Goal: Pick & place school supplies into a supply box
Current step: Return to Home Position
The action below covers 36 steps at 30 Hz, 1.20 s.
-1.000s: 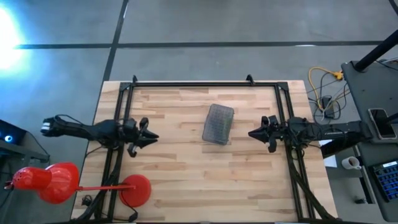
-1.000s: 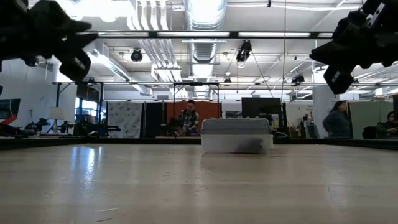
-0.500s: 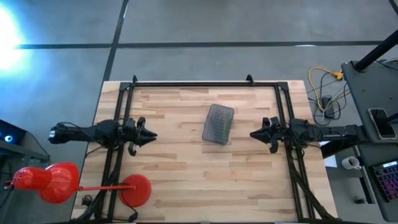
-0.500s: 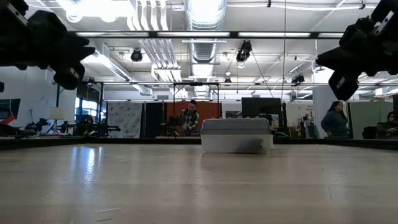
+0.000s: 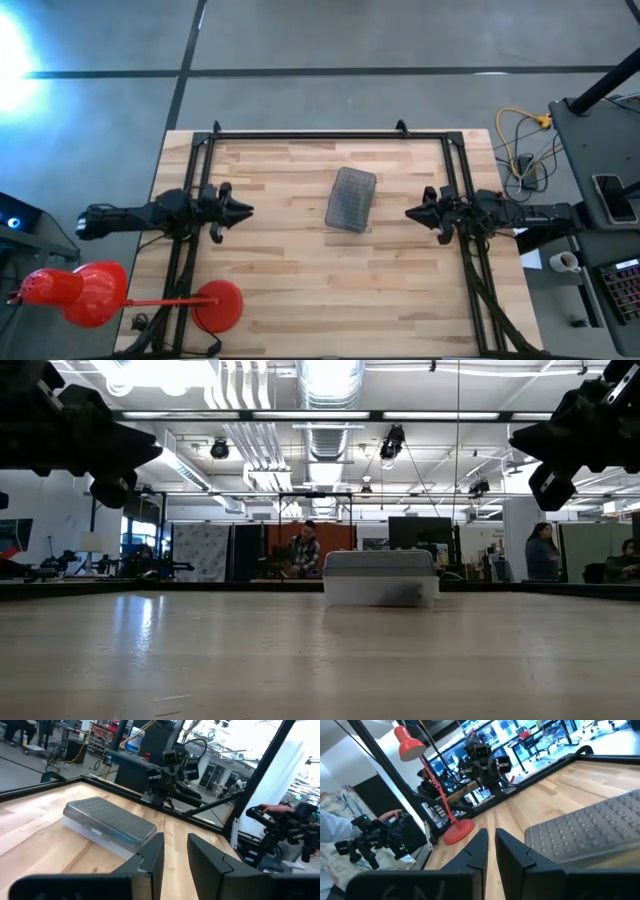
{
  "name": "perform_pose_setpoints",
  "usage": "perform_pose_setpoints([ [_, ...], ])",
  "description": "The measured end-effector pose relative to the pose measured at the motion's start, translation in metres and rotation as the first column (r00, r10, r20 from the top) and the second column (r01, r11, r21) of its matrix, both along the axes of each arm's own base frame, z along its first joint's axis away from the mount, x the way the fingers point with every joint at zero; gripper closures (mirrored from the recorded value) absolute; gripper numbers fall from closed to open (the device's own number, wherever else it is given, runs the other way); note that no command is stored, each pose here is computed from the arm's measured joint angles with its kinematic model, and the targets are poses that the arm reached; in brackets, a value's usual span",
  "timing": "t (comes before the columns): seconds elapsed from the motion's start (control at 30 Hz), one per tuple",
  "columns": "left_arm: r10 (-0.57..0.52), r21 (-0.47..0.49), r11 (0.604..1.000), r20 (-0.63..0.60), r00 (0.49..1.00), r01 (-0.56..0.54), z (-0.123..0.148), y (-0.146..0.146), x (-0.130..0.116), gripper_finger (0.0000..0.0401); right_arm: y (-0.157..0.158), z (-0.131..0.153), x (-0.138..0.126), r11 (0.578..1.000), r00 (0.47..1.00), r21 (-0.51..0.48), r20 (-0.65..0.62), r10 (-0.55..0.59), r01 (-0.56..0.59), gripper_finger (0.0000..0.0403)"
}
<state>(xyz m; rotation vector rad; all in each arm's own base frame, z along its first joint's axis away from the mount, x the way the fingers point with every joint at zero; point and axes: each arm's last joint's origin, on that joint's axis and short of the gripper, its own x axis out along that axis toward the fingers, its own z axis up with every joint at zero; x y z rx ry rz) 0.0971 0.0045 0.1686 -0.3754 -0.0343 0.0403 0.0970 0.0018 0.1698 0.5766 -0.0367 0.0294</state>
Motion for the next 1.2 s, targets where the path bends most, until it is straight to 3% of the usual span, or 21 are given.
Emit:
perform_pose_setpoints([
  [0.2,0.015,0.0,1.0,-0.003,1.0,-0.015,0.0,0.001,0.0,0.0332,0.0,0.0,0.0,1.0,1.0,0.0,0.0,0.0,0.0,0.0374],
  [0.57,0.013,-0.007,1.0,-0.146,0.989,-0.014,-0.012,0.002,0.009,0.0332,0.0,0.0,0.0,1.0,1.0,0.0,0.0,0.0,0.0,0.0374],
  [1.2,0.01,-0.018,1.0,-0.382,0.924,-0.018,-0.034,0.002,0.019,0.0332,0.0,-0.002,0.001,1.0,1.0,0.0,-0.021,0.0,0.0,0.0374],
])
